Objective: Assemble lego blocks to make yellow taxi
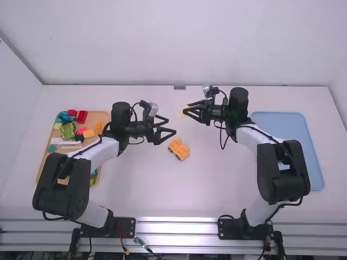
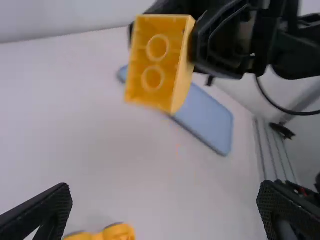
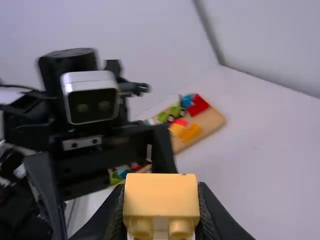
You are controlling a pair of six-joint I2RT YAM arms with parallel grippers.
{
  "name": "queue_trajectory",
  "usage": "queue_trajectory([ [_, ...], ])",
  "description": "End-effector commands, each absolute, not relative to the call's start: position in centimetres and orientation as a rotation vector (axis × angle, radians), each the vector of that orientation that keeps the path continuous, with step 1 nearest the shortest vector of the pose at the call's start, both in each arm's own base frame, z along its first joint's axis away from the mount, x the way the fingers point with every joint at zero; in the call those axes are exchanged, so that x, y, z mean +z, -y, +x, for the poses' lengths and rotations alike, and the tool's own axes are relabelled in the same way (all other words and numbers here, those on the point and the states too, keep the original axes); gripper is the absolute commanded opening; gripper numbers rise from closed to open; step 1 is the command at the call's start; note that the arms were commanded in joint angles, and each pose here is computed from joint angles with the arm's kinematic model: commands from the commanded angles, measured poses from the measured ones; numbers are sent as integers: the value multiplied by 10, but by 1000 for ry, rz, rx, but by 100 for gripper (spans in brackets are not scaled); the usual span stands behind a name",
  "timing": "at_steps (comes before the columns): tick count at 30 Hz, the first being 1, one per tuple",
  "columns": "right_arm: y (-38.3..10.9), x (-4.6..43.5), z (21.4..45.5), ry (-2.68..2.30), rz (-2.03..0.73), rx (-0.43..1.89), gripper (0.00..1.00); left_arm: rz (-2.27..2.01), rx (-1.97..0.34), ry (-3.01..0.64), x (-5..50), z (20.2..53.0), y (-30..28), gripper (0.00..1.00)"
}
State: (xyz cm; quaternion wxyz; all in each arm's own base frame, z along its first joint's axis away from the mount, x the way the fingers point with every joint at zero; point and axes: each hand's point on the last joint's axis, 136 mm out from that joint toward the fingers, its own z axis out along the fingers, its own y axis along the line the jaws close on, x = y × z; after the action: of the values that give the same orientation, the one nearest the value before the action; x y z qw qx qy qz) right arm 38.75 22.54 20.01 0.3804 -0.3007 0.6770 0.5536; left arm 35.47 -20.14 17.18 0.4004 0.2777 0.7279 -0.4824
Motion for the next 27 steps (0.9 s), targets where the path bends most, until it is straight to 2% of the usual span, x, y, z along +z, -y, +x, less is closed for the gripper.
queue_trajectory([
  [1,-208,206,415,-1788,-648,1216,0,602,-1096,-1897,165,377,182,99],
  [3,-201,200,419,-1839,-604,1149,0,577,-1075,-1918,161,380,177,99],
  [7,-174,184,420,-2052,-500,815,0,543,-963,-1955,151,391,161,99],
  [8,-166,182,416,-2126,-492,696,0,519,-932,-1961,150,396,155,99],
  [10,-159,180,412,-2180,-487,616,0,508,-913,-1959,151,399,152,99],
  [11,-145,173,398,-2314,-505,443,0,482,-875,-1956,154,406,143,99],
  [13,-138,169,384,-2420,-540,326,0,466,-850,-1947,158,413,136,99],
  [17,-135,156,346,-2599,-770,118,0,444,-819,-1926,170,423,124,99],
  [23,-132,112,311,-2744,-1167,-196,0,417,-793,-1920,176,430,111,99],
  [27,-132,88,298,-2786,-1351,-306,0,395,-780,-1934,173,431,103,99],
])
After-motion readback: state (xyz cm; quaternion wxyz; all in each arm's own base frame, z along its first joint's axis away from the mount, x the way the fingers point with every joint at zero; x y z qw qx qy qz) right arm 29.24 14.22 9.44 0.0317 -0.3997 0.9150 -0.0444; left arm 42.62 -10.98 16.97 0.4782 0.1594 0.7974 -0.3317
